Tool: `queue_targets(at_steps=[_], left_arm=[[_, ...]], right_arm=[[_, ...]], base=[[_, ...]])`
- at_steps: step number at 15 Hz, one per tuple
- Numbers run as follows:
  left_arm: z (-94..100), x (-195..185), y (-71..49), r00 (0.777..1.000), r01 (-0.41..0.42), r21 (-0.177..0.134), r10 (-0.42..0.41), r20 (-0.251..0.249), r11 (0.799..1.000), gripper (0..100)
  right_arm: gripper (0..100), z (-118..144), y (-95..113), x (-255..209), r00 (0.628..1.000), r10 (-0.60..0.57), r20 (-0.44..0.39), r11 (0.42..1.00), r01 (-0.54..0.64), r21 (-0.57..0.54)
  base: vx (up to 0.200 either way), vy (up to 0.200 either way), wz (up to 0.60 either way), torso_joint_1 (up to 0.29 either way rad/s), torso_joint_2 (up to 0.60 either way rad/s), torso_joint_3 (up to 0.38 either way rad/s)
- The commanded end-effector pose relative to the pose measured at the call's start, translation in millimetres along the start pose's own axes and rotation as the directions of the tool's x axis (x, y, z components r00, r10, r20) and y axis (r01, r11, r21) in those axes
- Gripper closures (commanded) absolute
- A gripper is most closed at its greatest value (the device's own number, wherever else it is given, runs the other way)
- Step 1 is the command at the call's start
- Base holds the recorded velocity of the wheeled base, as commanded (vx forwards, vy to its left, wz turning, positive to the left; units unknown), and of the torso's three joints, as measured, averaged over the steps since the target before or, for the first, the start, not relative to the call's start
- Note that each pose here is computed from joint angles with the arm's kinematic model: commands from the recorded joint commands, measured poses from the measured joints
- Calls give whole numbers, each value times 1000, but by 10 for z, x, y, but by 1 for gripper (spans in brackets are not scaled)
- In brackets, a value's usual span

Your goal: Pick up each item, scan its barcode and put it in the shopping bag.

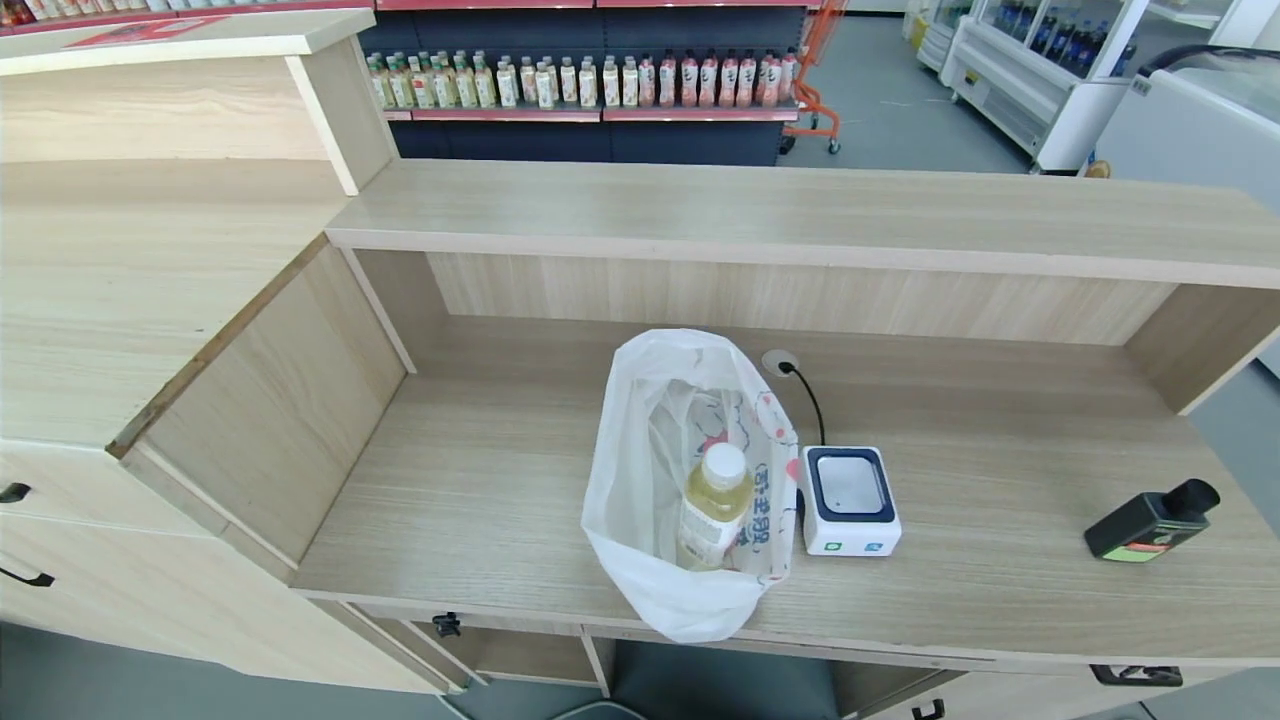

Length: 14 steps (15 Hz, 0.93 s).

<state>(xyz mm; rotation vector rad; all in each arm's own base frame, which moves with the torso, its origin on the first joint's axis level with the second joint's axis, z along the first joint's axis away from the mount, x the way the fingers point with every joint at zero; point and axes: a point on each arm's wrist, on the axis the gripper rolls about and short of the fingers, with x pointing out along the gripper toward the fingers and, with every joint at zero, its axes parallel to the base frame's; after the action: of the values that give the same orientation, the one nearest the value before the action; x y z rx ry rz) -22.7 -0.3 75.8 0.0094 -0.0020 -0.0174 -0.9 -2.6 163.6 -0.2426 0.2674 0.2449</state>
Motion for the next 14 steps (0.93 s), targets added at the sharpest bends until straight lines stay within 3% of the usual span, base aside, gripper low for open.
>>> queue_targets(at_steps=[1,14], left_arm=[[0,1,0,1000,1,1,-1,0,1000,0],[0,1,0,1000,-1,-3,1,0,1000,0]], right_arm=[[0,-19,3,-1,1000,-13,-7,1000,13,15],[0,-96,22,39,997,-43,-60,999,44,28]], base=[[0,-200,0,2,-2,-2],[0,-200,0,2,2,3]])
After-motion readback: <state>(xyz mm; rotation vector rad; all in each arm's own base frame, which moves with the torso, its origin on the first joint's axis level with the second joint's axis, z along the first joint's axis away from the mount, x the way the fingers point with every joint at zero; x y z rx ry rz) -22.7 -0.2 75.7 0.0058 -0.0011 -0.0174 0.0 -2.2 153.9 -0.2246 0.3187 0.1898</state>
